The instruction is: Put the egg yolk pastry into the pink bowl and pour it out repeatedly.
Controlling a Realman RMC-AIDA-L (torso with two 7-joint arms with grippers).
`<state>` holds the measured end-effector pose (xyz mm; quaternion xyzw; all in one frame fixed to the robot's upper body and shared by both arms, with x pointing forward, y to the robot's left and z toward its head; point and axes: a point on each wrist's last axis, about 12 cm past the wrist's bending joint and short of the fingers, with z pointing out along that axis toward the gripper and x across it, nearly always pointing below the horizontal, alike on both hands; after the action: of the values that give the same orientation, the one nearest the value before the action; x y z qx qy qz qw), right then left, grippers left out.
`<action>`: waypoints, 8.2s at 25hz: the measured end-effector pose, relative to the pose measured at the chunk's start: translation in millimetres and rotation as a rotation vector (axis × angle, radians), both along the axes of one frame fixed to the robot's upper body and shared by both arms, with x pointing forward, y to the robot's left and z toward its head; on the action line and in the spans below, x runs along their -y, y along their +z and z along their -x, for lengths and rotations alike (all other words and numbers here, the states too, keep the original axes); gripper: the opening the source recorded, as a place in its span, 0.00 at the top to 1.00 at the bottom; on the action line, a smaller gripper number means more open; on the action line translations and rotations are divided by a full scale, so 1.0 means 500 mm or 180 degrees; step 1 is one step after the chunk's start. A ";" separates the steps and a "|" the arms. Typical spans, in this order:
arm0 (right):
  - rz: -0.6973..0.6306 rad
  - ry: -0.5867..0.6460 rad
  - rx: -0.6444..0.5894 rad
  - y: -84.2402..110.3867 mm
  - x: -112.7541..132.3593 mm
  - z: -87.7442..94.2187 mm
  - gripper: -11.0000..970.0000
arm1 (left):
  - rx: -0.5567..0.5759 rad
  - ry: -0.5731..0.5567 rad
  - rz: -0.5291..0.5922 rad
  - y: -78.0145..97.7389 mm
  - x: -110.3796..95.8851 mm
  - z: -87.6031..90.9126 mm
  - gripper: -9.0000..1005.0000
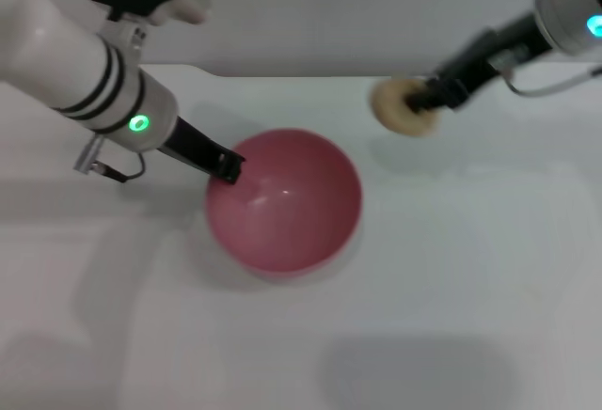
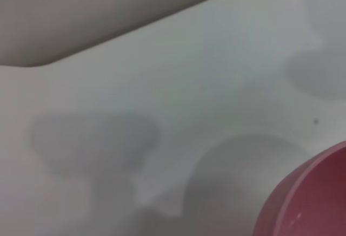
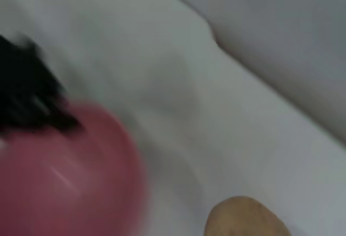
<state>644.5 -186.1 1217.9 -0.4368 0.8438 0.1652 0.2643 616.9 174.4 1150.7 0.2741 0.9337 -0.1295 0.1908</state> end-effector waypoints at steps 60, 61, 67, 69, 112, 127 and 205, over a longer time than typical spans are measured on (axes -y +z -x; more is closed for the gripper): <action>-0.2015 -0.2313 -0.0299 -0.097 0.333 0.125 0.51 | 0.5079 -0.2153 -0.1009 -0.142 0.149 0.164 0.99; -0.2017 -0.2306 -0.0291 -0.097 0.333 0.125 0.51 | 0.5087 -0.2192 -0.1023 -0.142 0.151 0.160 0.99; -0.2027 -0.2180 -0.0236 -0.105 0.329 0.127 0.51 | 0.4873 -0.1990 -0.0822 -0.142 0.149 0.129 0.99; -0.2006 -0.2069 -0.0209 -0.109 0.322 0.126 0.51 | 0.4713 -0.1632 -0.0609 -0.133 0.141 0.112 0.99; 0.0210 0.0271 -0.0500 -0.259 -0.041 0.093 0.45 | 0.0575 0.0721 0.0441 0.045 -0.167 0.005 0.99; -0.0291 -0.0248 -0.0409 -0.220 0.012 0.068 0.55 | 0.0629 0.0661 0.0392 0.047 -0.156 -0.003 0.99; -0.1993 -0.2017 0.0302 -0.149 0.349 0.143 0.42 | 0.5226 -0.3126 -0.1653 -0.161 0.160 0.156 0.99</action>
<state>572.8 -360.8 1143.4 -0.0627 0.8323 0.3033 0.4598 538.9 94.2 1070.1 0.6686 0.2940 0.2446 0.6377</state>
